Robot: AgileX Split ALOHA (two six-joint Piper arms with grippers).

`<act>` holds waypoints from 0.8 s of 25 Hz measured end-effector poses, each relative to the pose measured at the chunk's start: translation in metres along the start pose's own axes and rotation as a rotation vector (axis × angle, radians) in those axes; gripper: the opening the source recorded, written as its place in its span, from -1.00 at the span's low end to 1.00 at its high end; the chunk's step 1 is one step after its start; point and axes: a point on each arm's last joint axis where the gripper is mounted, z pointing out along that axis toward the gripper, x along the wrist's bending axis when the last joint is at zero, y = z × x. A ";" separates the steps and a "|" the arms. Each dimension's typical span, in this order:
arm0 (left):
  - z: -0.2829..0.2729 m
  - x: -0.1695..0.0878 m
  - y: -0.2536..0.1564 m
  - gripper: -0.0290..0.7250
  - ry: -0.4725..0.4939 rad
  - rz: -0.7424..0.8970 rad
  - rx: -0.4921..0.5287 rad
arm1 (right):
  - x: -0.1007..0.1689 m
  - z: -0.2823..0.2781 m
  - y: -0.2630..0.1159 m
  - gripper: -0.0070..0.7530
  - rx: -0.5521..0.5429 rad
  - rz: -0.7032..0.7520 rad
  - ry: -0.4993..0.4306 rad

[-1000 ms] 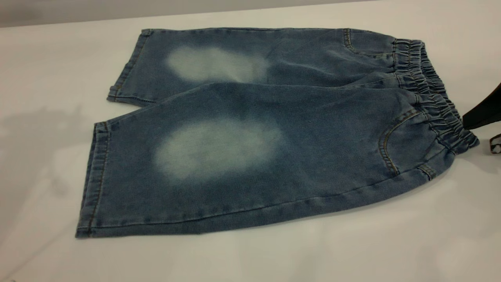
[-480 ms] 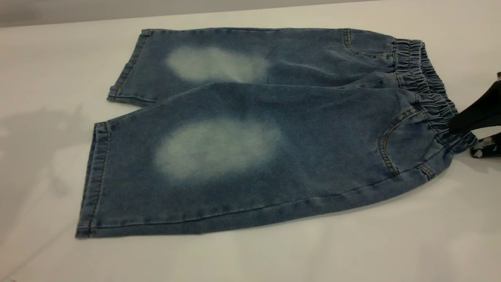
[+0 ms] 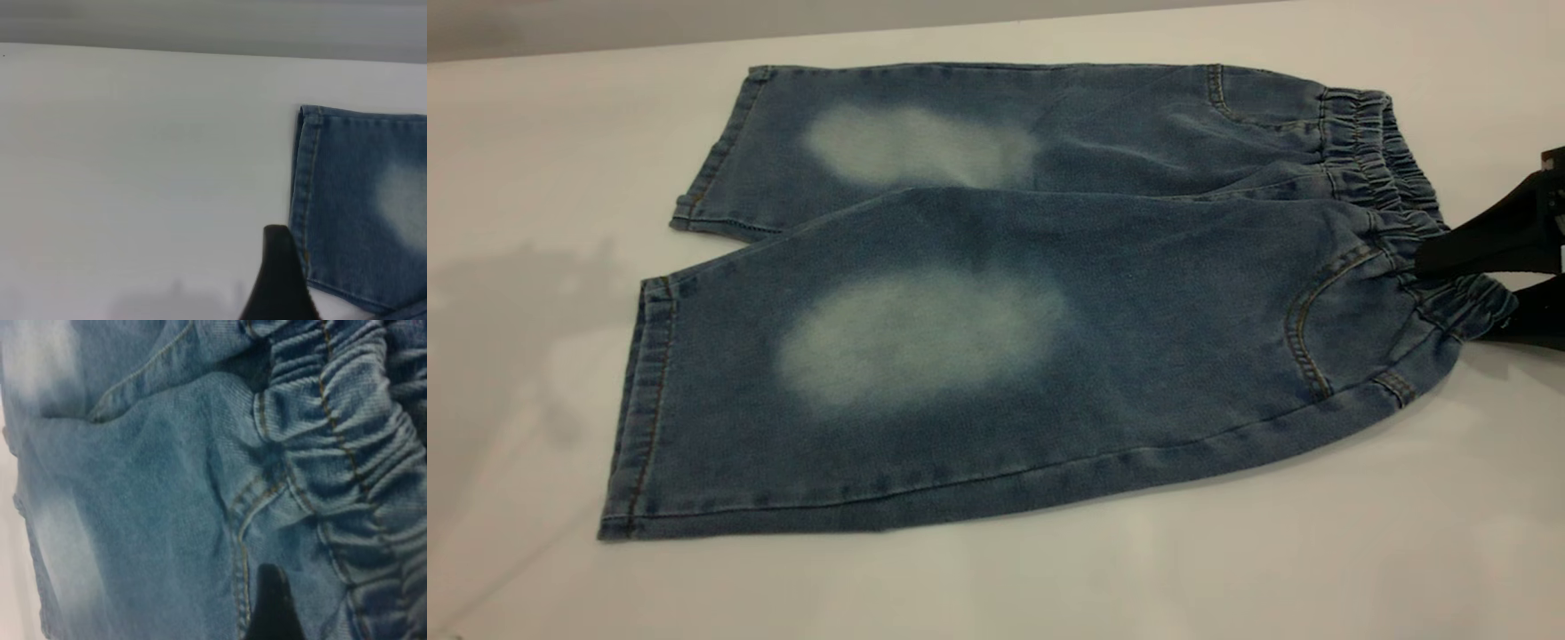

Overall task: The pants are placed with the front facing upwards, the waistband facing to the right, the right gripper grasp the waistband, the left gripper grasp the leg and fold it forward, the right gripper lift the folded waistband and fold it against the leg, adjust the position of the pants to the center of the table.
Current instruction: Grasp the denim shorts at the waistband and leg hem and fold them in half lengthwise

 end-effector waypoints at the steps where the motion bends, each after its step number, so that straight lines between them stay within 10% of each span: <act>1: 0.000 0.000 0.000 0.31 0.000 0.000 0.000 | 0.000 0.000 0.000 0.17 0.000 0.000 0.003; 13: 0.000 0.000 -0.002 0.31 0.000 0.000 0.017 | 0.001 0.000 0.000 0.06 -0.005 0.007 0.012; 20: 0.000 0.000 -0.008 0.31 0.000 0.000 0.091 | 0.002 0.000 0.000 -0.73 0.005 -0.001 0.019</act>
